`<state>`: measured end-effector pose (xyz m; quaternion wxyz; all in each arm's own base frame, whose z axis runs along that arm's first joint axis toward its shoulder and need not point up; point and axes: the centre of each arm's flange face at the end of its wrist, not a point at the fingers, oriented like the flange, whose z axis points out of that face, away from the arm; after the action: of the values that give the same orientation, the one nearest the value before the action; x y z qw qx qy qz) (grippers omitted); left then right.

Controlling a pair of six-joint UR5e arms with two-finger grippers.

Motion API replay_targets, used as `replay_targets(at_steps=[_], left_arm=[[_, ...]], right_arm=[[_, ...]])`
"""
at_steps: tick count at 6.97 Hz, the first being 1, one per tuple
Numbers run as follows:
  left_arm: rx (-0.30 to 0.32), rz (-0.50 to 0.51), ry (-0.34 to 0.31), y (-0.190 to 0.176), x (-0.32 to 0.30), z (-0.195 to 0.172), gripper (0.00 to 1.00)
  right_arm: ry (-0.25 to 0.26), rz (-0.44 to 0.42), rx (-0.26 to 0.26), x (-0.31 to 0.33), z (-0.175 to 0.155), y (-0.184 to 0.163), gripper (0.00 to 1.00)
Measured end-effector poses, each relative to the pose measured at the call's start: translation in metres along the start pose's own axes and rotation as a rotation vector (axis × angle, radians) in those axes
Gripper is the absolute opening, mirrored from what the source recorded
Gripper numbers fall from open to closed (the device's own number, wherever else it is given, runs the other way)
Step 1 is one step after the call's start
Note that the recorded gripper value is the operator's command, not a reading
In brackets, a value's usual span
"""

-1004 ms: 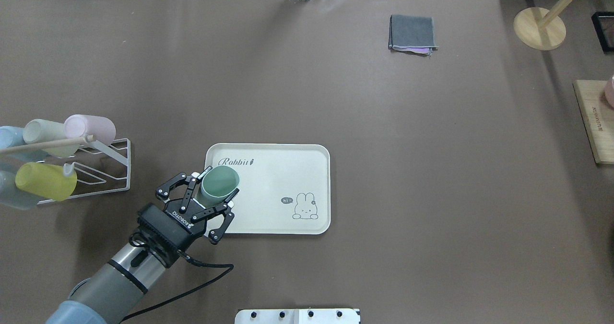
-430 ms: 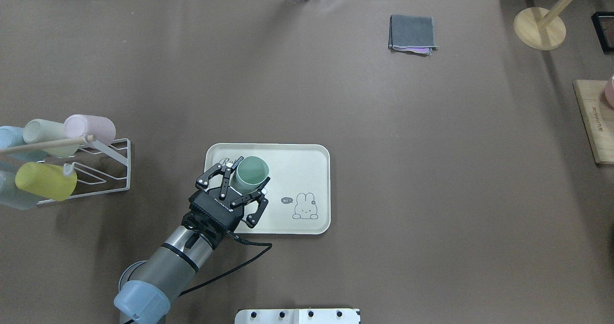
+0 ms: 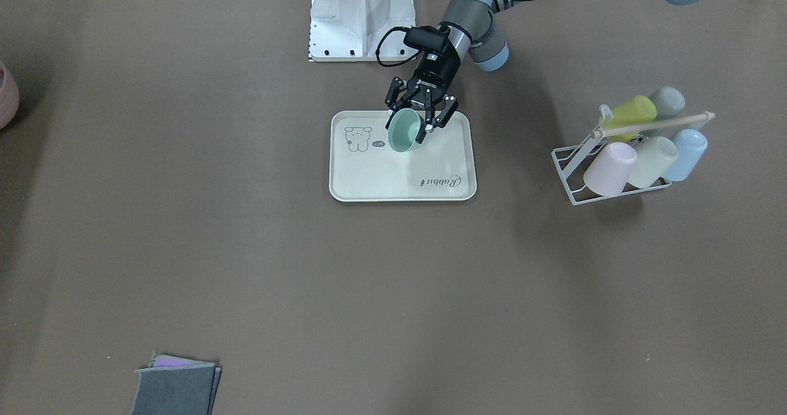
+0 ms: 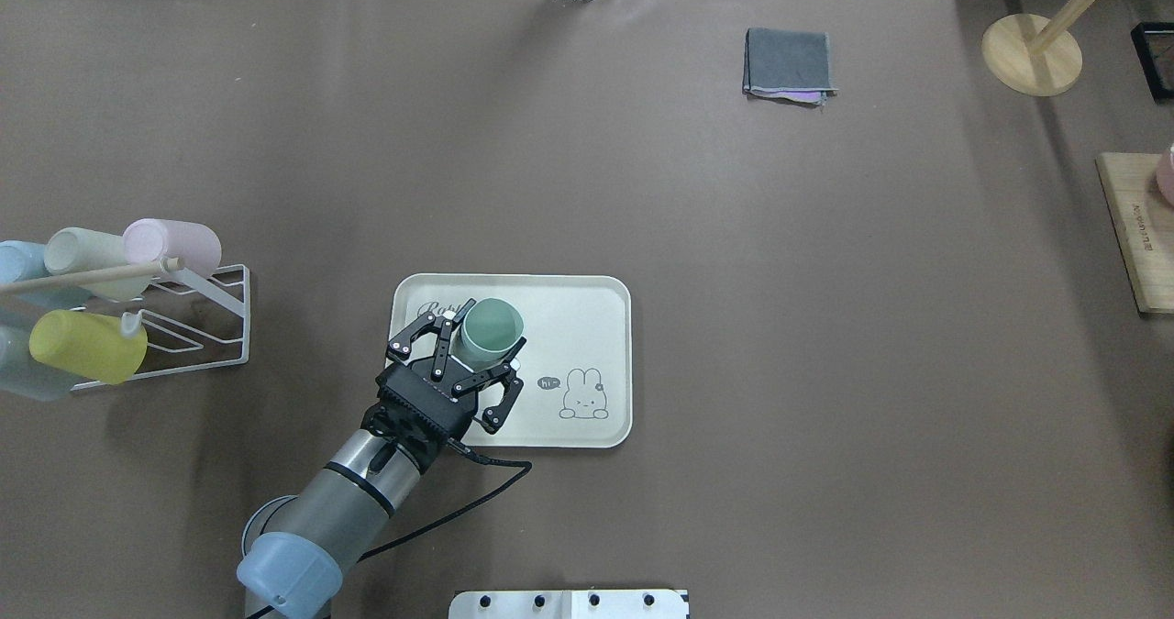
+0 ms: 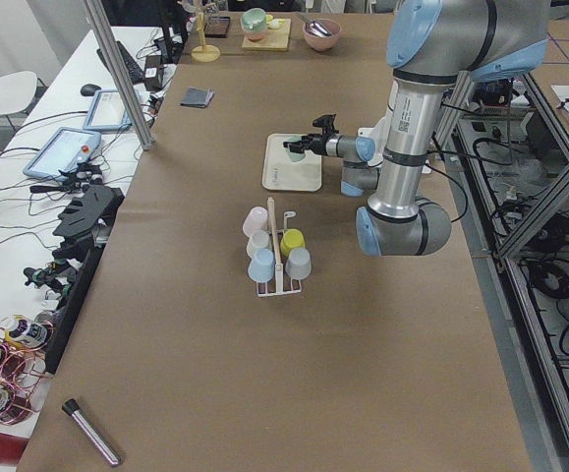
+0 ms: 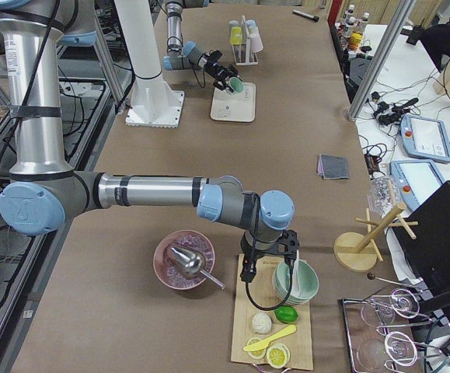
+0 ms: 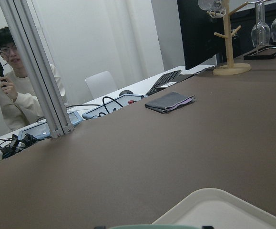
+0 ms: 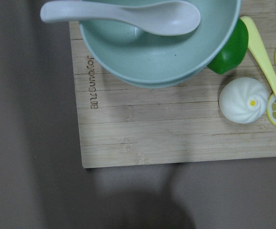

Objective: Pick up and place green cup on tray

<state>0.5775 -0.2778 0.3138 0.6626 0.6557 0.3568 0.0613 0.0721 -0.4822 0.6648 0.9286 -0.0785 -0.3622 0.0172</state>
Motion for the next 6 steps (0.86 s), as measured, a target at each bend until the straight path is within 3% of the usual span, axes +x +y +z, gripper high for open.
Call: replay_targets(at_steps=[6], left_arm=[[0.009, 0.008, -0.009, -0.0012, 0.0046, 0.0124, 0.82]], right_arm=[[0.0, -0.001, 0.003, -0.0003, -0.0012, -0.0008, 1.0]])
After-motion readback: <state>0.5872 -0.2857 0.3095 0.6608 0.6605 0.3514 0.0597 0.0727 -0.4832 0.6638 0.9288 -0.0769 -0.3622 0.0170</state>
